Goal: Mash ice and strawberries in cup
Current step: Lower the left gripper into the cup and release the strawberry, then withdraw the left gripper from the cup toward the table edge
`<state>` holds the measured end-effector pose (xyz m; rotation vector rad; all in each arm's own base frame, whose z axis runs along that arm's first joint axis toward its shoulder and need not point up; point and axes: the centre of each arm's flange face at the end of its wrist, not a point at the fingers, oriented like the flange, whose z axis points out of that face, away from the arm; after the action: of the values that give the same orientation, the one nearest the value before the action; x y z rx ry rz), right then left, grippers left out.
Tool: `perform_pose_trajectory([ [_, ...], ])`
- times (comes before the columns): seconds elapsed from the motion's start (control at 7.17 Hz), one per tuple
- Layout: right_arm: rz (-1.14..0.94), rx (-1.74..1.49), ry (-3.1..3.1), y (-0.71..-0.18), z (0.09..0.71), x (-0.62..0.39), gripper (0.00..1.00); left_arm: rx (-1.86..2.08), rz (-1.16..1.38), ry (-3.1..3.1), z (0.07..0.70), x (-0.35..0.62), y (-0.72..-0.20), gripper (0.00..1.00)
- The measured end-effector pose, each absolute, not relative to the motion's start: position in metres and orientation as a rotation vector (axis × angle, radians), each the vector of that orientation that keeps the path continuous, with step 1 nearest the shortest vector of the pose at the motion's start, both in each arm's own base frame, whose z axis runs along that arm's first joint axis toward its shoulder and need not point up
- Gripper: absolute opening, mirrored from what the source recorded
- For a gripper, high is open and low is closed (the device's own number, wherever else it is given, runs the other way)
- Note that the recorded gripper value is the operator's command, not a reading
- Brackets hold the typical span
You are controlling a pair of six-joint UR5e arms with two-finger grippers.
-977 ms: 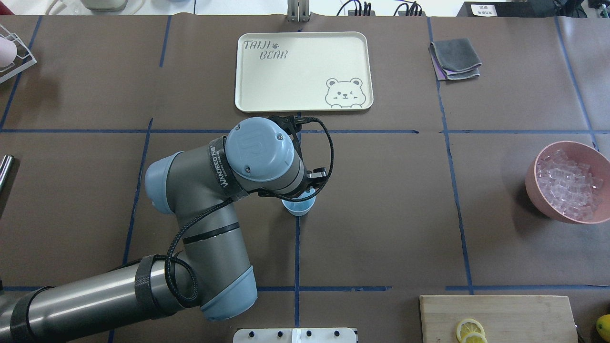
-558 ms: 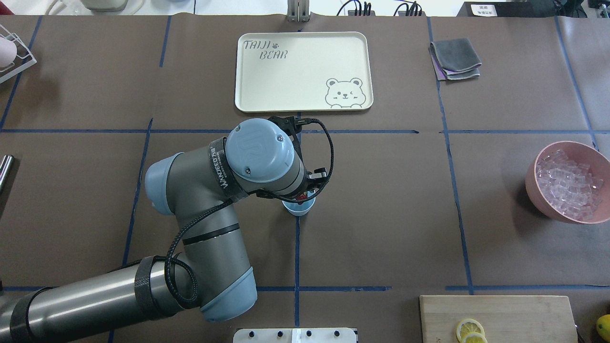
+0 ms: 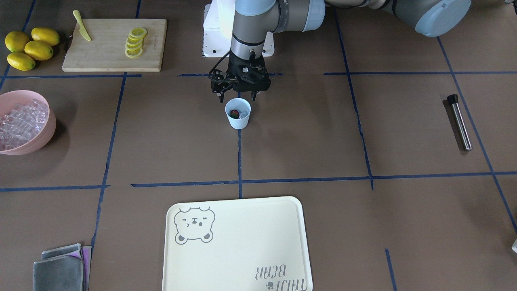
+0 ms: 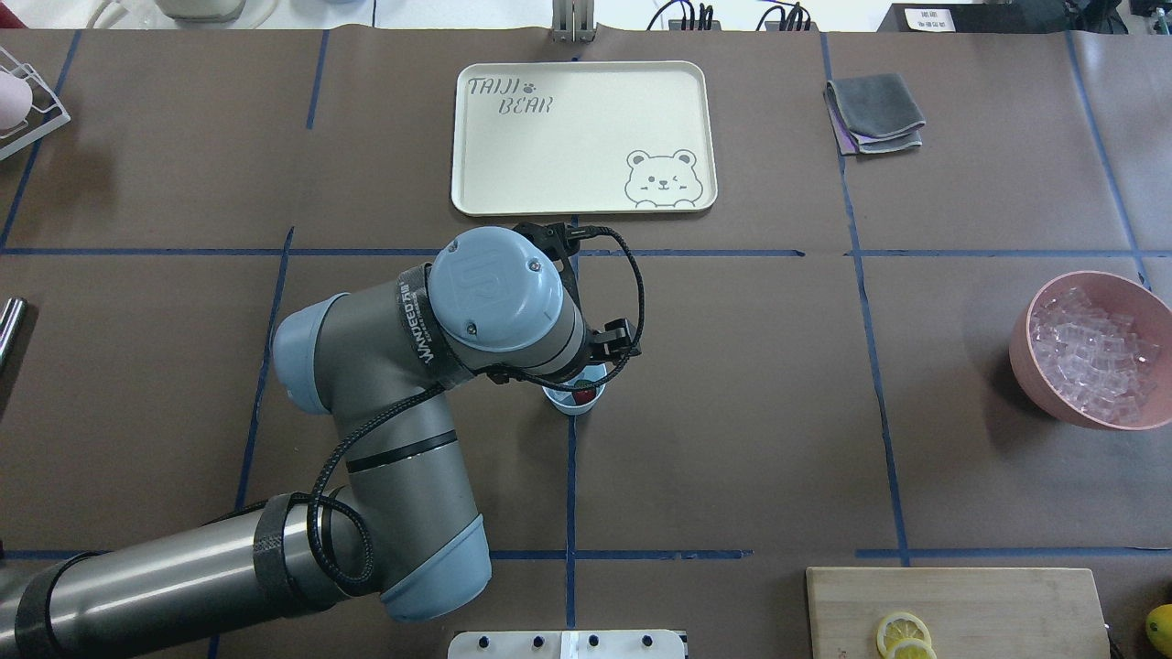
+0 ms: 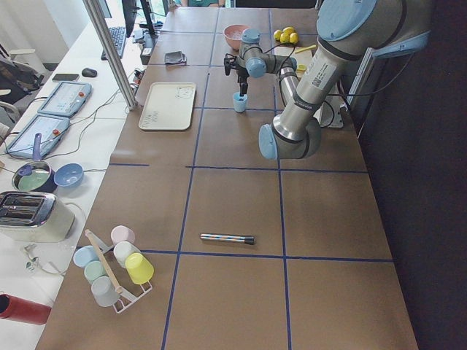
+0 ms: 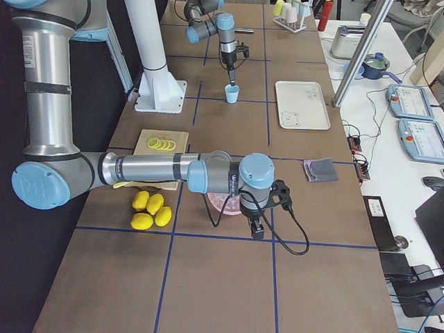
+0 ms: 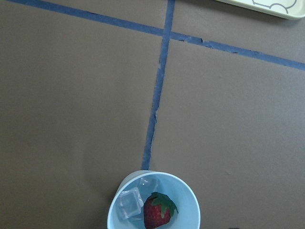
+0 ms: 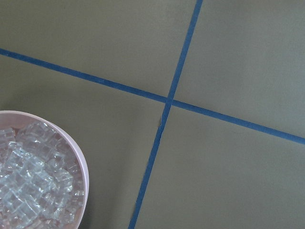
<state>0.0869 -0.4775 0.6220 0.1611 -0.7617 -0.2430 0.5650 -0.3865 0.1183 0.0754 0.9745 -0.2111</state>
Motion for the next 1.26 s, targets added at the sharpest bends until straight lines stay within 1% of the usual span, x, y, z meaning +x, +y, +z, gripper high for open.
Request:
perform_pose_trajectory([
  [0.14, -0.243, 0.161, -0.762, -0.478, 0.622, 0.087, 0.99, 0.086, -0.194, 0.969, 0.122, 0.56, -0.387, 1.0],
  [0.42, -0.241, 0.16, -0.762, -0.478, 0.622, 0.087, 0.99, 0.139, -0.137, 0.936, 0.154, 0.522, -0.394, 1.0],
  [0.84, -0.239, 0.164, -0.76, -0.481, 0.619, 0.087, 0.99, 0.191, -0.057, 0.806, 0.197, 0.416, -0.413, 1.0],
  [1.26, -0.215, 0.156, -0.762, -0.483, 0.618, 0.087, 0.99, 0.189, -0.041, 0.751, 0.29, 0.312, -0.428, 1.0],
])
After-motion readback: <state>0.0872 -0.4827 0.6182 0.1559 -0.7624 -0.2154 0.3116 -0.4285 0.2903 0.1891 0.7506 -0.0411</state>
